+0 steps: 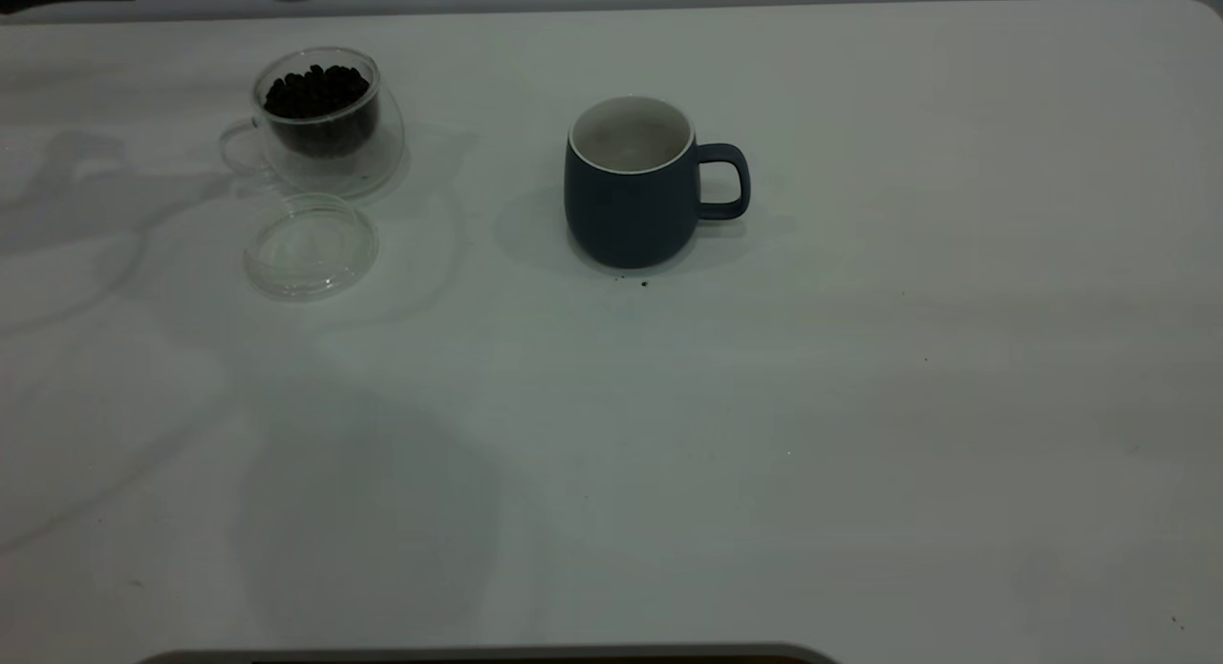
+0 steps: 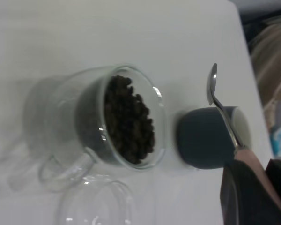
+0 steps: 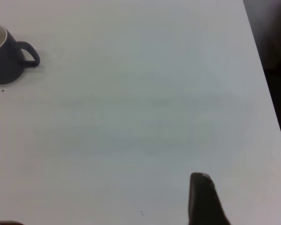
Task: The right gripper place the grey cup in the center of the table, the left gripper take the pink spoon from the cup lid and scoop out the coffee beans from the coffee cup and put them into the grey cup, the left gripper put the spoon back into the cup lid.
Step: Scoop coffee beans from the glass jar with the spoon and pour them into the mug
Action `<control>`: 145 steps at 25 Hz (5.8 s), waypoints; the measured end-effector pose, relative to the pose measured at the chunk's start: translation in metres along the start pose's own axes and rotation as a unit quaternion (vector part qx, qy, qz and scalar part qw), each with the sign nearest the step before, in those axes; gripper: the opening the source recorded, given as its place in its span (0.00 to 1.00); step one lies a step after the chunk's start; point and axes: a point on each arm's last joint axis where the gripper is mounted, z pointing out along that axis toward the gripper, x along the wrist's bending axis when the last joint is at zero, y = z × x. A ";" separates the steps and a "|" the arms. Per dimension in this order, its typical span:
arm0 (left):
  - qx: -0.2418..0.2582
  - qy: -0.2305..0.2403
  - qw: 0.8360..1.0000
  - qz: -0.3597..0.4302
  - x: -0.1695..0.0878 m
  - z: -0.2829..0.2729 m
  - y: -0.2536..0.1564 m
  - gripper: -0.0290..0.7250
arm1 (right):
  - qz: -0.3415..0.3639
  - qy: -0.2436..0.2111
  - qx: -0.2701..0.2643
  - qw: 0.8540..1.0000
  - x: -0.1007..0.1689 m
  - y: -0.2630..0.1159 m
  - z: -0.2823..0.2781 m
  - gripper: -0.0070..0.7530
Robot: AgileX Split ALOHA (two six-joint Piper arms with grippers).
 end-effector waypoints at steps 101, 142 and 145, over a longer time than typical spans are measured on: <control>0.050 -0.014 0.988 -0.145 0.045 0.026 -0.036 0.19 | 0.000 0.000 0.000 1.000 0.000 0.000 0.000 0.61; 0.019 -0.033 0.981 -0.192 0.042 0.027 -0.029 0.19 | 0.000 0.000 0.000 1.000 0.000 0.000 0.000 0.61; 0.016 -0.032 0.981 -0.190 0.040 0.025 -0.027 0.19 | 0.000 0.000 0.000 1.000 0.000 0.000 0.000 0.61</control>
